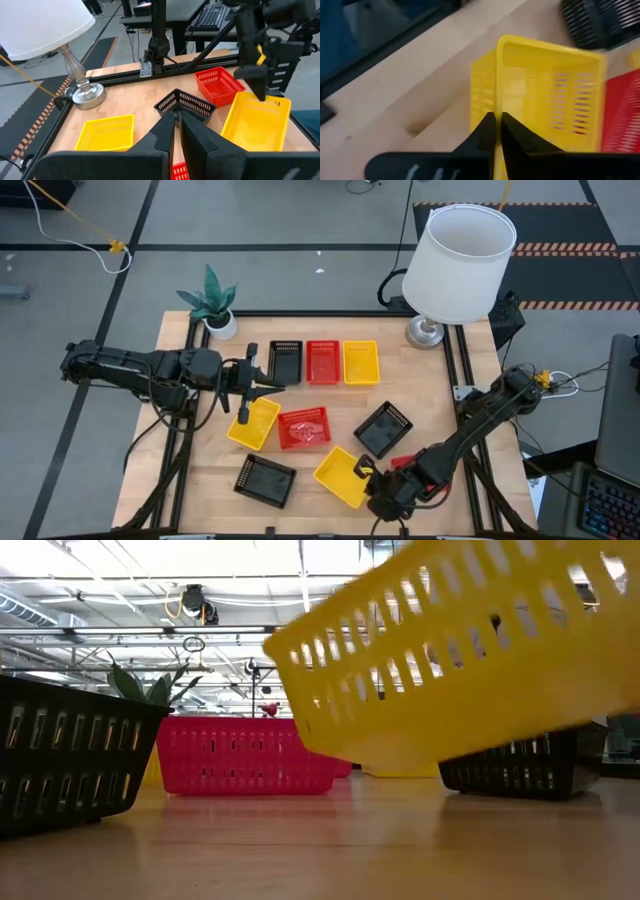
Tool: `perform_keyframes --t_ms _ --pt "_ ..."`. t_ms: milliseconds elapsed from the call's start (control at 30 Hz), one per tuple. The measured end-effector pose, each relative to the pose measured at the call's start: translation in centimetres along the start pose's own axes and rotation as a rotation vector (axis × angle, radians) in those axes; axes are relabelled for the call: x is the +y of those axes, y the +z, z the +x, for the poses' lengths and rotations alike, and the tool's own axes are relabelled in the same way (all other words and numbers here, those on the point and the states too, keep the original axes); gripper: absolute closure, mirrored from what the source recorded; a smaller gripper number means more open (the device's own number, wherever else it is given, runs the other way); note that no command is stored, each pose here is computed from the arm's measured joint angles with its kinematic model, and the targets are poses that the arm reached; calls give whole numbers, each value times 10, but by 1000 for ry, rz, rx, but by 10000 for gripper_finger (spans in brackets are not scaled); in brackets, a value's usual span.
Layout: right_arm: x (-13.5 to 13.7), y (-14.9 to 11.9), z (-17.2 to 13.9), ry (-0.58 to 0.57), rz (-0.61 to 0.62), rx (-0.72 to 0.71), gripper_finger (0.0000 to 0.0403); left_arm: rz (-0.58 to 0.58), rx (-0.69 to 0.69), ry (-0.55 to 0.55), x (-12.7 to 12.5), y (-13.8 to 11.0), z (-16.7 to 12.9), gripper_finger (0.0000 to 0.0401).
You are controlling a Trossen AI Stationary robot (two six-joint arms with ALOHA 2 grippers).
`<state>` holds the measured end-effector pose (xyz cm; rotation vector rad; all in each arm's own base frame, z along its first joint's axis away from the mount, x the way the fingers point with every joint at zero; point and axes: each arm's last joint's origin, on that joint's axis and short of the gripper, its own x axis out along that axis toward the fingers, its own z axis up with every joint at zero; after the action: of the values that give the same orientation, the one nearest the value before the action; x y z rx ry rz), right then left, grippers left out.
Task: Stack baskets by color
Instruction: Stack the bottom right yellow bin on the top right yellow bin
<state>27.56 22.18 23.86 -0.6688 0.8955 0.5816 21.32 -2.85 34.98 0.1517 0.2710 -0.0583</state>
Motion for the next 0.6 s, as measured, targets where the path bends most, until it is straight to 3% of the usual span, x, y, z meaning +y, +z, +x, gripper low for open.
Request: perform_keyframes --t_ms 600 --pt "-23 25 -55 -233 114 98 400 -17 1 0 0 0 0 368"
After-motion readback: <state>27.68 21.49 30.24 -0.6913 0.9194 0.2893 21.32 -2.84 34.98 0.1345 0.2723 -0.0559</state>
